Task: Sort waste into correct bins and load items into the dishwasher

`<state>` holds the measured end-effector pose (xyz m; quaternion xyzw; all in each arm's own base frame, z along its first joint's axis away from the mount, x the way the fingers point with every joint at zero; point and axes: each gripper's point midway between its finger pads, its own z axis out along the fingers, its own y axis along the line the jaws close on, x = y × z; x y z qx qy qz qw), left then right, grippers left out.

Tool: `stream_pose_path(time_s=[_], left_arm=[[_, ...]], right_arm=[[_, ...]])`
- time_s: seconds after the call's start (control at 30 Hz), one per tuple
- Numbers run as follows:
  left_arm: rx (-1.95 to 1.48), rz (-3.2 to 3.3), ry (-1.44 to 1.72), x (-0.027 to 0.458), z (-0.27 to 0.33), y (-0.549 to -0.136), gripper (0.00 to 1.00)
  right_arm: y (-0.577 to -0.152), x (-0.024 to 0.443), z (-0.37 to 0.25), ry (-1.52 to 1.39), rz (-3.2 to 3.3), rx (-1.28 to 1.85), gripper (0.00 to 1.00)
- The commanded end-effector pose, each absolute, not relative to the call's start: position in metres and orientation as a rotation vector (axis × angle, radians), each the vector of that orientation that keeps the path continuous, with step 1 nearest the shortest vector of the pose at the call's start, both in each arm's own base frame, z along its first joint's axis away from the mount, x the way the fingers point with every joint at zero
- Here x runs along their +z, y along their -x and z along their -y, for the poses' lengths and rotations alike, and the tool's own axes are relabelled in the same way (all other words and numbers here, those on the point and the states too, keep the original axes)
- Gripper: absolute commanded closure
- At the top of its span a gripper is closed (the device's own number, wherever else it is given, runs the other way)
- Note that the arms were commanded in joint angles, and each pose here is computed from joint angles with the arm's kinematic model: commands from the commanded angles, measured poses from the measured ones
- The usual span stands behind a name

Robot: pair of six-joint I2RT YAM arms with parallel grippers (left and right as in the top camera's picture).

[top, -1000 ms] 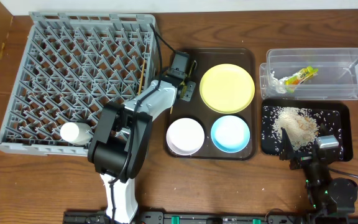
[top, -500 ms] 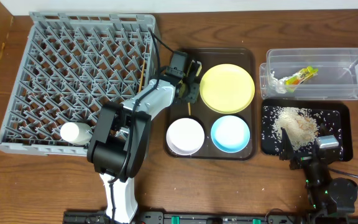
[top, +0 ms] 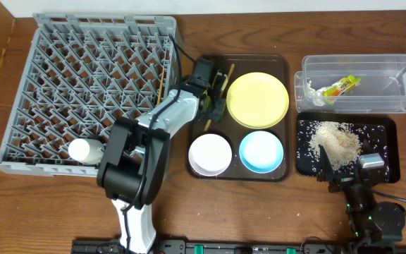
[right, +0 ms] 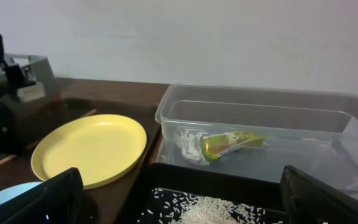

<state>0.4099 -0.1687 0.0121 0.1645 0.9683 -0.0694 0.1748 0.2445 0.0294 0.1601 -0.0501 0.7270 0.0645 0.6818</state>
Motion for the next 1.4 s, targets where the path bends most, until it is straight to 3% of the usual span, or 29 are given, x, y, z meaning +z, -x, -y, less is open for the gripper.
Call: stream_pose_path(time_s=[0.0, 0.17, 0.3, 0.37, 0.6, 0.83, 1.13, 1.37], left_arm=[[-0.040, -2.616, -0.411, 0.068, 0.148, -0.424, 0.89], [-0.024, -2.442, -0.392, 0.150, 0.140, -0.422, 0.90], [-0.065, -2.379, -0.388, 0.182, 0.142, -0.414, 0.85], [-0.090, -2.395, -0.403, 0.177, 0.145, -0.410, 0.67], [-0.024, -2.531, -0.550, 0.104, 0.147, -0.413, 0.45], [-0.046, -2.613, -0.636, 0.044, 0.156, -0.417, 0.45], [-0.167, -2.681, -0.680, 0.002, 0.171, -0.411, 0.46], [-0.136, -2.729, -0.684, -0.019, 0.166, -0.406, 0.67]], right_arm=[[-0.244, 0.160, -0.028, 0.114, -1.630, 0.137, 0.01], [-0.244, 0.160, -0.028, 0.114, -1.630, 0.137, 0.01], [-0.244, 0.160, -0.028, 0.114, -1.630, 0.137, 0.01], [-0.244, 0.160, -0.028, 0.114, -1.630, 0.137, 0.01], [-0.244, 0.160, -0.028, 0.114, -1.630, 0.137, 0.01], [-0.244, 0.160, -0.028, 0.114, -1.630, 0.137, 0.01], [-0.244, 0.160, -0.028, 0.114, -1.630, 0.137, 0.01], [-0.244, 0.160, -0.028, 0.114, -1.630, 0.137, 0.01]])
